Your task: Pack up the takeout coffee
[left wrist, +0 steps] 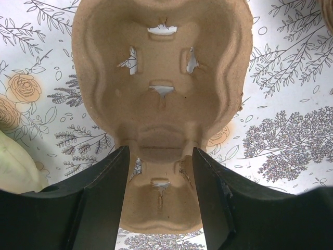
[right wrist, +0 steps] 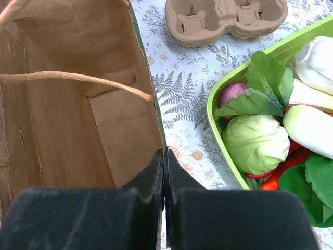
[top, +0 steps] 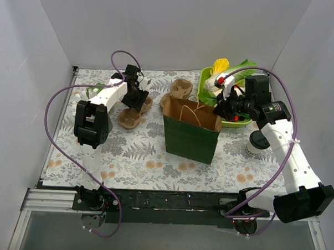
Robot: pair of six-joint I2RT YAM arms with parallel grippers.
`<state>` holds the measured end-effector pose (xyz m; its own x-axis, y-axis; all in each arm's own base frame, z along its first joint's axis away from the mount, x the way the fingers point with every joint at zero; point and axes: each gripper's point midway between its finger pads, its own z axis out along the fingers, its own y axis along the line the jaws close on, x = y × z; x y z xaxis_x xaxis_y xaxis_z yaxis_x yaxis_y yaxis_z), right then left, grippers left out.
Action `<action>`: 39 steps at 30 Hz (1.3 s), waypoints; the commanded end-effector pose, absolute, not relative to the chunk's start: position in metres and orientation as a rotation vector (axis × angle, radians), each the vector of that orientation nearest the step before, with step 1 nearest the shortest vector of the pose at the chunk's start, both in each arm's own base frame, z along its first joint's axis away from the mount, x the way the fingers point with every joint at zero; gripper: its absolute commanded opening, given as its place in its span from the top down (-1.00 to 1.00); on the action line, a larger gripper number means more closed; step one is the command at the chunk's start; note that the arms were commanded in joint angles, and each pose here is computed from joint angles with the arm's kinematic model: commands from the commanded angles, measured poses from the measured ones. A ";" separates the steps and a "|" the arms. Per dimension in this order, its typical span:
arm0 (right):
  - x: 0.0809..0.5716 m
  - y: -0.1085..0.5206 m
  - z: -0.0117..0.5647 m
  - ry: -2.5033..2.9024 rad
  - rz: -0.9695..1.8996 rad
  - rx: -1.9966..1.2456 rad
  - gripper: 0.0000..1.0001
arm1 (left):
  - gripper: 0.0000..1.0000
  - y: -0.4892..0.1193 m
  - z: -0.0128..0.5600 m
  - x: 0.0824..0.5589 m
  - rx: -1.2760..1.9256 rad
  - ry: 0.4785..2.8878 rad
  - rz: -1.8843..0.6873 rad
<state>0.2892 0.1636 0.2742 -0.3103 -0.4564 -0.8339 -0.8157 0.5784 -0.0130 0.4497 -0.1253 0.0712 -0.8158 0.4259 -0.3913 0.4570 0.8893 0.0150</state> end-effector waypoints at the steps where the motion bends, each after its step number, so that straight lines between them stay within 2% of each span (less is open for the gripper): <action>1: 0.290 0.163 0.282 1.927 0.525 -1.003 0.97 | -0.02 -0.127 0.068 0.443 0.652 2.689 -0.129; 28: 0.292 0.164 0.280 1.928 0.527 -1.004 0.97 | 0.13 -0.129 0.054 0.441 0.669 2.727 -0.150; 30: 0.291 0.164 0.279 1.929 0.527 -1.004 0.97 | 0.18 -0.130 0.054 0.441 0.669 2.726 -0.152; 36: 0.291 0.162 0.283 1.922 0.513 -1.007 0.96 | 0.57 -0.133 0.072 0.442 0.669 2.693 -0.173; 37: 0.291 0.162 0.286 1.918 0.515 -1.010 0.66 | 0.63 -0.132 0.075 0.442 0.671 2.688 -0.174; 39: 0.290 0.163 0.295 1.905 0.512 -1.019 0.29 | 0.66 -0.132 0.086 0.439 0.671 2.677 -0.182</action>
